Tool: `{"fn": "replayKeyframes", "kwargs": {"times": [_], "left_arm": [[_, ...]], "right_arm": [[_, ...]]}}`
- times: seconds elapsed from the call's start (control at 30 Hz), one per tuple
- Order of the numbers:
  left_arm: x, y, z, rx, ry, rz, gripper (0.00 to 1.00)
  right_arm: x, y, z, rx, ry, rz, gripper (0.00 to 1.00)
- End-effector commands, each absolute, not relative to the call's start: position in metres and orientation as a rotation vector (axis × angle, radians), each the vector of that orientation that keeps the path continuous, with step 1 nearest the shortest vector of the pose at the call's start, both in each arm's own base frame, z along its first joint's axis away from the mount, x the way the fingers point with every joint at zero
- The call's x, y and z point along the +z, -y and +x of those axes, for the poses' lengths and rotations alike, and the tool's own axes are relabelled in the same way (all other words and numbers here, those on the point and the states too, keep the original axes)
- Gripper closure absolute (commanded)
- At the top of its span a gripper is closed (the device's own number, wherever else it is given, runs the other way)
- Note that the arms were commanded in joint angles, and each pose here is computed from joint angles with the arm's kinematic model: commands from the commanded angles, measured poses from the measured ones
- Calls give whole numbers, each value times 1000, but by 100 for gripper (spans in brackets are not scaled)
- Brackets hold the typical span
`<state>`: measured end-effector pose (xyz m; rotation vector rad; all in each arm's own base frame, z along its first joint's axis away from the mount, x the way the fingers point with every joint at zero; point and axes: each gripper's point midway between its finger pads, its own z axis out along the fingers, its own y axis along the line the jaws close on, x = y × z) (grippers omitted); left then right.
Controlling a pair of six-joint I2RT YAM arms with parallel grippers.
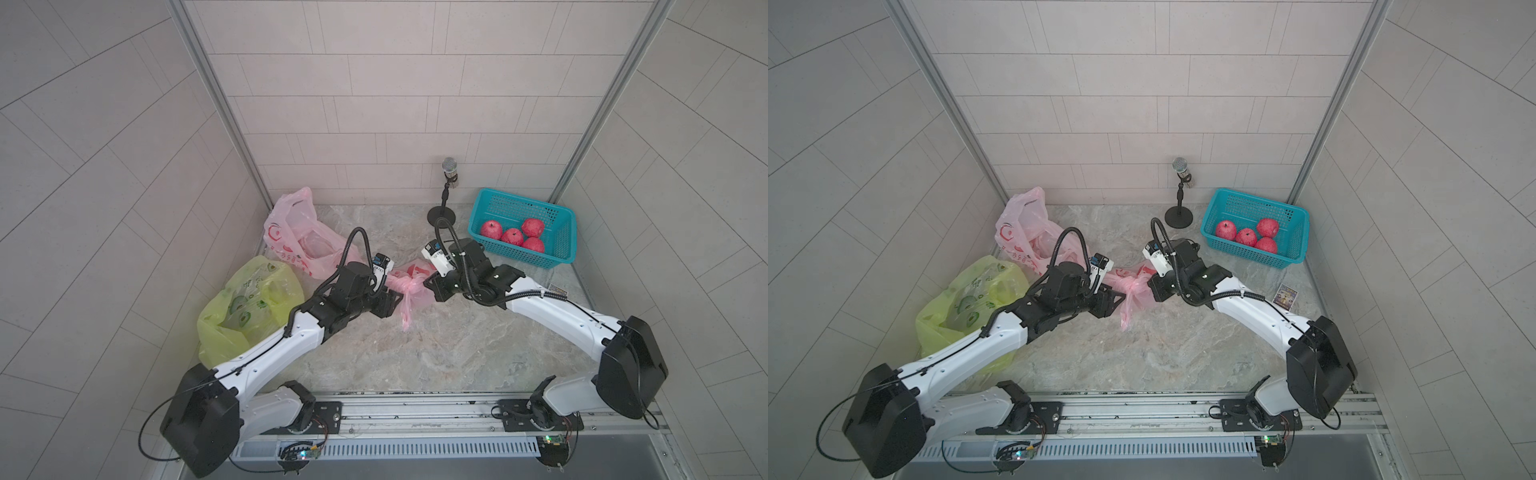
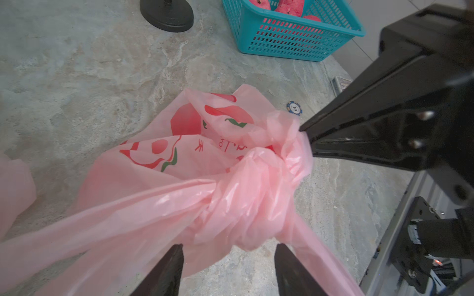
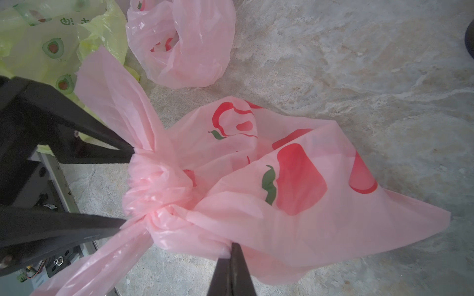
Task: Untie the knot of a plastic bag & take out the apple
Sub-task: Untie the plastic bag at the center of the board.
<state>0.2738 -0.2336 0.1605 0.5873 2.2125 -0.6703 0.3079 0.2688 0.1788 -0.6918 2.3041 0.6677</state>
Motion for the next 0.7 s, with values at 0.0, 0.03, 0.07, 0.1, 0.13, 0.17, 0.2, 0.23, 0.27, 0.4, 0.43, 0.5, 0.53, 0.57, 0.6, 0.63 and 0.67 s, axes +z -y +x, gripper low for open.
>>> {"fn": "replayKeyframes", "kwargs": {"times": [0.0, 0.03, 0.07, 0.1, 0.13, 0.17, 0.2, 0.23, 0.27, 0.4, 0.43, 0.5, 0.53, 0.57, 0.6, 0.63, 0.67], "left_arm": [[172, 234, 292, -591, -2146, 590, 42], [173, 235, 294, -585, -2140, 592, 44], [174, 236, 296, -583, -2130, 596, 46], [174, 238, 298, -584, -2125, 600, 49], [173, 239, 299, -587, -2123, 607, 52], [172, 241, 300, -589, -2127, 611, 55], [171, 242, 301, -590, -2129, 616, 59], [169, 243, 302, -592, -2132, 618, 62], [169, 244, 303, -596, -2128, 619, 65], [176, 247, 306, -609, -2102, 611, 90], [177, 247, 307, -607, -2105, 603, 96], [179, 241, 309, -585, -2121, 564, 100], [178, 235, 311, -553, -2136, 534, 100], [177, 226, 312, -513, -2159, 489, 100], [173, 216, 313, -484, -2179, 458, 100], [171, 208, 315, -483, -2193, 427, 100], [166, 197, 317, -490, -2212, 370, 100]], "right_arm": [[192, -271, 308, 688, -2276, -696, 100], [192, -271, 307, 691, -2279, -698, 100], [191, -271, 307, 694, -2280, -700, 100], [192, -271, 306, 697, -2281, -701, 100], [191, -271, 306, 695, -2281, -700, 100], [192, -271, 307, 693, -2280, -699, 100], [192, -271, 306, 694, -2280, -701, 100], [193, -271, 307, 695, -2279, -698, 100], [192, -271, 307, 697, -2280, -698, 100], [190, -268, 307, 701, -2301, -678, 100], [190, -265, 309, 705, -2312, -654, 100], [188, -254, 315, 726, -2347, -576, 100], [189, -246, 319, 738, -2363, -524, 100], [190, -234, 325, 751, -2379, -450, 100], [190, -221, 331, 768, -2390, -372, 100], [191, -210, 335, 785, -2394, -306, 100], [190, -198, 339, 805, -2397, -236, 100]]}}
